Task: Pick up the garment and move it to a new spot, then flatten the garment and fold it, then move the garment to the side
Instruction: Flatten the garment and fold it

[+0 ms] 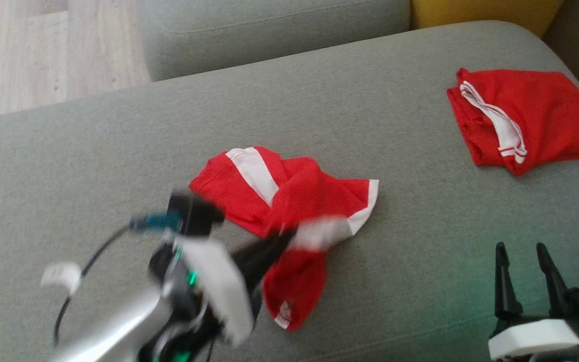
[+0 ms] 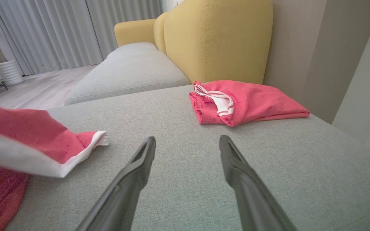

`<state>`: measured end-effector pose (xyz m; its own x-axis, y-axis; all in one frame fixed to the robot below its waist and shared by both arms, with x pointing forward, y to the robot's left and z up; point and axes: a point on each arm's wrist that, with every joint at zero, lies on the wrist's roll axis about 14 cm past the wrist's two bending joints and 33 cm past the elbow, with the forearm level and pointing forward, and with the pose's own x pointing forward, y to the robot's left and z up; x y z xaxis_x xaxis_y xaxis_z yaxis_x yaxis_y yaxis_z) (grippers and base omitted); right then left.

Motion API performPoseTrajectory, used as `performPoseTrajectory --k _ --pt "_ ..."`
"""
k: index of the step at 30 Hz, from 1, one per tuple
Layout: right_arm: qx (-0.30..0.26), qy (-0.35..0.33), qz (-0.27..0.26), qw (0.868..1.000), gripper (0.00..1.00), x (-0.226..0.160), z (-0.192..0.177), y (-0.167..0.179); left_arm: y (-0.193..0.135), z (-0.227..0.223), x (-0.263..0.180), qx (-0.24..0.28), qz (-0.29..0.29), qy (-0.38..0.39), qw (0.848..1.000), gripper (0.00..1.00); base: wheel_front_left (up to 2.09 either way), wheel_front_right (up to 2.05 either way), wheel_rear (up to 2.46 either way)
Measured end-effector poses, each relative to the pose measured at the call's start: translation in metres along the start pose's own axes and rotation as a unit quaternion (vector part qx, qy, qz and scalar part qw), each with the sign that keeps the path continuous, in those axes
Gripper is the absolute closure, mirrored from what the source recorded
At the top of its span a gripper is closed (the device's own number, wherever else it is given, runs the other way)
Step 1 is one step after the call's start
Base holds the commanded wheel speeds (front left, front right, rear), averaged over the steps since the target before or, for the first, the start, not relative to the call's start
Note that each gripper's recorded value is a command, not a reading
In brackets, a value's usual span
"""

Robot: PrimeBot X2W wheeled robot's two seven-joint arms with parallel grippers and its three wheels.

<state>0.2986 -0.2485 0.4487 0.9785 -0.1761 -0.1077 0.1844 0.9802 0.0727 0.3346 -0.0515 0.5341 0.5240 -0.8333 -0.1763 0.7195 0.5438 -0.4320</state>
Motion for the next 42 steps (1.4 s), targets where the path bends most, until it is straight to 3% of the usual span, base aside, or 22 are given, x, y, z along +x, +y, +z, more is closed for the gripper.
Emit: performPoseTrajectory --k 3,5,11,15,20,23,28,31,38,42 --pt "-0.001 0.007 0.001 1.000 0.00 0.000 -0.004 0.001 0.012 -0.038 -0.034 -0.055 0.033 0.053 0.997 1.00 0.00 0.00 0.00" --pt "-0.002 0.009 0.006 1.000 0.00 0.002 -0.005 0.003 0.031 -0.052 -0.055 -0.063 0.077 0.070 0.993 1.00 0.00 0.00 0.00" --pt "-0.005 0.016 0.034 0.999 0.00 0.013 -0.008 0.021 0.102 -0.053 -0.102 -0.078 0.221 0.027 0.972 1.00 0.00 0.00 0.00" --pt "-0.011 0.020 0.056 0.998 0.00 0.019 -0.011 0.035 0.129 -0.065 -0.121 -0.093 0.276 0.017 0.956 1.00 0.00 0.00 0.00" --pt "-0.014 0.021 0.065 0.998 0.00 0.022 -0.011 0.040 0.137 -0.079 -0.121 -0.114 0.290 0.009 0.950 1.00 0.00 0.00 0.00" --pt "-0.015 0.023 0.064 0.998 0.00 0.022 -0.012 0.040 0.130 -0.081 -0.114 -0.130 0.275 -0.002 0.953 0.87 0.00 0.00 0.00" --pt "-0.017 0.024 0.062 0.998 0.00 0.021 -0.013 0.038 0.130 -0.077 -0.112 -0.144 0.268 -0.029 0.952 1.00 0.00 0.00 0.00" --pt "-0.018 0.025 0.063 0.998 0.00 0.021 -0.013 0.038 0.139 -0.071 -0.115 -0.137 0.280 -0.040 0.949 1.00 0.00 0.00 0.00" --pt "-0.017 0.027 0.062 0.998 0.00 0.020 -0.014 0.038 0.152 -0.030 -0.100 -0.097 0.259 -0.065 0.959 1.00 0.00 0.00 0.00" --pt "-0.015 0.028 0.055 0.998 0.00 0.017 -0.015 0.034 0.161 -0.032 -0.098 -0.093 0.268 -0.048 0.958 1.00 0.00 0.00 0.00"
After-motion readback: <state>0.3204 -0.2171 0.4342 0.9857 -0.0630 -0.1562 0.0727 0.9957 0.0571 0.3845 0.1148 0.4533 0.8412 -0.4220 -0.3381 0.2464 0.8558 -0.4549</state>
